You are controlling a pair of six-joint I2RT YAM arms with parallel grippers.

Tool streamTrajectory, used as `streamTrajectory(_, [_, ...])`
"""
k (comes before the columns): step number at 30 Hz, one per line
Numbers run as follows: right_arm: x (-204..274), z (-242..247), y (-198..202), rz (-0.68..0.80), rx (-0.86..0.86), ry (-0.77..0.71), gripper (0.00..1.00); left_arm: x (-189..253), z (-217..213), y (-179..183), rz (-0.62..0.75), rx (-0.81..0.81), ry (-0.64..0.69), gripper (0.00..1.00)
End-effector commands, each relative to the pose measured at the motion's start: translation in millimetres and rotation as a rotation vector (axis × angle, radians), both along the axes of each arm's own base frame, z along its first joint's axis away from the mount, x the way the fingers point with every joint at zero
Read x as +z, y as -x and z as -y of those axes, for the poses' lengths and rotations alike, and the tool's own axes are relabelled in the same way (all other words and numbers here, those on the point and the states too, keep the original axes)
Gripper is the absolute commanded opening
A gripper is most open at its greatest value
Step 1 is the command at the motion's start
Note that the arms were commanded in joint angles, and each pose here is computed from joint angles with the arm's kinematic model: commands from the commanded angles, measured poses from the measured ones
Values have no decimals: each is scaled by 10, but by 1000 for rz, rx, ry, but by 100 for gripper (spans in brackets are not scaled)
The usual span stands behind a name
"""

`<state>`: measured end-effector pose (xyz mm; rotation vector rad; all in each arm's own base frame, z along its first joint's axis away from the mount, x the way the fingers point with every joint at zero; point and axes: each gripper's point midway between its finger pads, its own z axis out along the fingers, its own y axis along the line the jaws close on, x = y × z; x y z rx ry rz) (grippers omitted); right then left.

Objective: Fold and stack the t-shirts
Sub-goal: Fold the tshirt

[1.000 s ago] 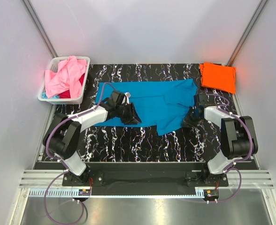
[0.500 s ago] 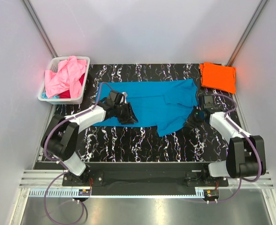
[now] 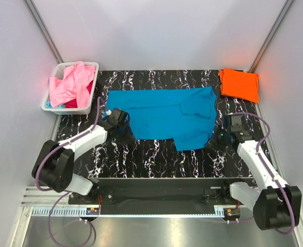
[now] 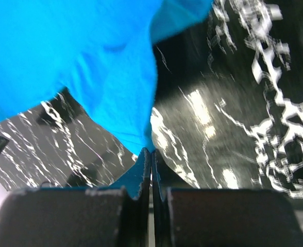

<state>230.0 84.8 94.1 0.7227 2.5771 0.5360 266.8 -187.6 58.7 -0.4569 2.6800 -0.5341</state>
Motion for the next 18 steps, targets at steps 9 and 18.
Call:
streamTrajectory(9, [-291,-157,449,-166,14,-28,0,-38,-696,72,8,364,-214,38])
streamTrajectory(18, [-376,-156,534,-186,0,-23,0,-254,-1226,133,-106,558,-271,32])
